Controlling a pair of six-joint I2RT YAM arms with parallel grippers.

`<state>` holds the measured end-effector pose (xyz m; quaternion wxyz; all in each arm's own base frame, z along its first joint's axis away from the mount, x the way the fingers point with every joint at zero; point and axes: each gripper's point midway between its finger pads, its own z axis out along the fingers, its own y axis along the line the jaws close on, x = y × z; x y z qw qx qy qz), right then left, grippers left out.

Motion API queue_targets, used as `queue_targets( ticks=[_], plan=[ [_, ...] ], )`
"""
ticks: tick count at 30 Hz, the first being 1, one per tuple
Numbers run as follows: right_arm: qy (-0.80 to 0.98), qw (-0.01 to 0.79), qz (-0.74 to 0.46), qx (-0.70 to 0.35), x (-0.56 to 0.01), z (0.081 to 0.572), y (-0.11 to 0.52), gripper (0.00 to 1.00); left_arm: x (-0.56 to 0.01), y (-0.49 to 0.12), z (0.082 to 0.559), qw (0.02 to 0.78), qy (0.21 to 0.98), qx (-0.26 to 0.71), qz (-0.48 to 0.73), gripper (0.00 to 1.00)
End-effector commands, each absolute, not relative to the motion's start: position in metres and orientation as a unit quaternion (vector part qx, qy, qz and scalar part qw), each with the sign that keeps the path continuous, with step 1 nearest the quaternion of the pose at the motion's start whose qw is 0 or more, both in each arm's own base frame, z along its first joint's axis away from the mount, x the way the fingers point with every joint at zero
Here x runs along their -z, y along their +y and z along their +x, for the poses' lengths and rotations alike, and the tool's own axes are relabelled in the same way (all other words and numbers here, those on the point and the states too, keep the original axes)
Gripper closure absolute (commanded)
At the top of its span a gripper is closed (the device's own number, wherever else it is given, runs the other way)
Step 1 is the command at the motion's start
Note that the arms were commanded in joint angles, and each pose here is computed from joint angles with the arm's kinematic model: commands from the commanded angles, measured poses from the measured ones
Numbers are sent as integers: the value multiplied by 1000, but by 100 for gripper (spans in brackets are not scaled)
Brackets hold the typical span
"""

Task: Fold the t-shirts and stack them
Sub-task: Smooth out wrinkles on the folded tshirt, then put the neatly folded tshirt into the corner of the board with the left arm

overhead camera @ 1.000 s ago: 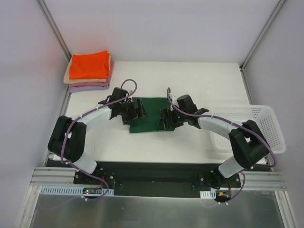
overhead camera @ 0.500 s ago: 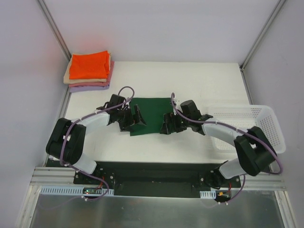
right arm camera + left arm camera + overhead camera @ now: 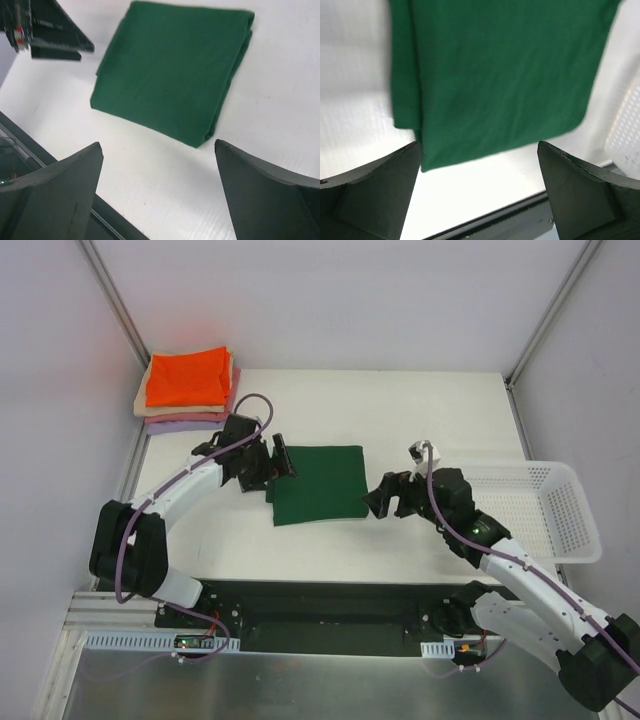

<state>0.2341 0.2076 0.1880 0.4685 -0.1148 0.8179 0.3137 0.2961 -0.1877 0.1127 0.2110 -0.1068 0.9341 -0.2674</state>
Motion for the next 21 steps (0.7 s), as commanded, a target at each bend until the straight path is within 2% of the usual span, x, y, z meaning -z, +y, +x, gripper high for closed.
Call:
queue_targets(
  ticks=[1, 6, 12, 16, 18, 21],
  plan=[
    [836, 443, -114, -303, -167, 226, 203, 4, -88, -162, 315, 191, 951, 185, -155, 1],
    [841, 442, -121, -288, -162, 223, 196, 4, -63, -168, 333, 158, 959, 171, -159, 1],
    [836, 473, -97, -260, -163, 227, 179, 4, -40, -177, 341, 126, 965, 167, -161, 15],
    [831, 501, -80, -228, -164, 231, 163, 4, -27, -183, 332, 116, 970, 148, -156, 18],
    [830, 507, -72, -222, -163, 233, 159, 4, -17, -190, 328, 105, 973, 141, -150, 27],
    [833, 514, -49, -200, -157, 237, 149, 4, -1, -194, 323, 91, 977, 118, -154, 31]
  ],
)
